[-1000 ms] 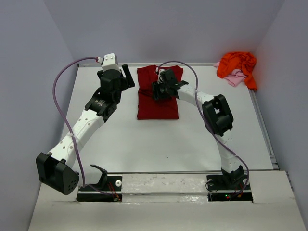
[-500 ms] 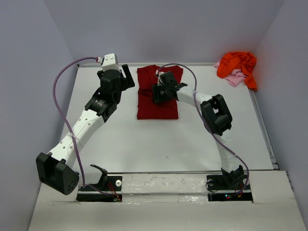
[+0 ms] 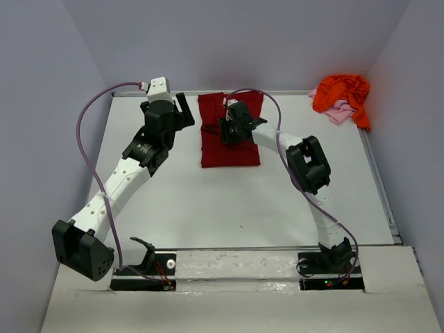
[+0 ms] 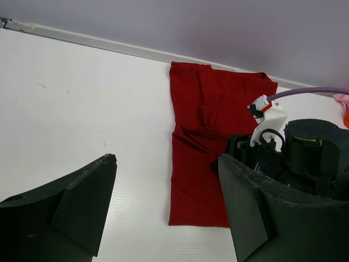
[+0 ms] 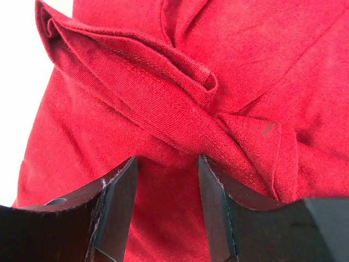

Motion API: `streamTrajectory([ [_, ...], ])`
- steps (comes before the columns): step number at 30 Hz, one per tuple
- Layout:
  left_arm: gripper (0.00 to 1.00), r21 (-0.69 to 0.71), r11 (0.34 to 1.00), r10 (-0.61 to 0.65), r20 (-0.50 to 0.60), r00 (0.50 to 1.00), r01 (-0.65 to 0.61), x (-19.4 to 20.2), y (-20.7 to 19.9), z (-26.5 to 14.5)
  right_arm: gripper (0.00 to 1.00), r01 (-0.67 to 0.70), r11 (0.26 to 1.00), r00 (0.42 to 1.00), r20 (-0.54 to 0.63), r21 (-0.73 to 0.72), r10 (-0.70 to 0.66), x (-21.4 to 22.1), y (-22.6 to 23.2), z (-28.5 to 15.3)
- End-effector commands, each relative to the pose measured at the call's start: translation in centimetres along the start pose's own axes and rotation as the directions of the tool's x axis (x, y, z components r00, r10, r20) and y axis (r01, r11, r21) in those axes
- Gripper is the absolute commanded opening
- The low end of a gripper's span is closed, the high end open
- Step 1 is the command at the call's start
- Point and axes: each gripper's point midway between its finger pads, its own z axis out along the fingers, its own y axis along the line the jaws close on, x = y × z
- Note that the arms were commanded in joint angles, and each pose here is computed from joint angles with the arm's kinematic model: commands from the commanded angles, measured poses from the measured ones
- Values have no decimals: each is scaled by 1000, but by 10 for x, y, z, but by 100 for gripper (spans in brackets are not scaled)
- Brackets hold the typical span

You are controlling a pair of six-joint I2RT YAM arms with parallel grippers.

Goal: Fold and stack the t-shirts
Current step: Fold the tshirt

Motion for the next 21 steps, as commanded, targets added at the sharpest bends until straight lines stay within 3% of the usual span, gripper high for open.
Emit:
streamTrajectory([
  [1,85,22,999,-27,54,998,26,-17,-4,-4,54,37,997,998,45,68,-40,-17,-10,6],
  [21,85,16,1000,-20,49,999,20,-14,-3,-2,54,37,985,989,137,166,-60,-59,-50,26],
])
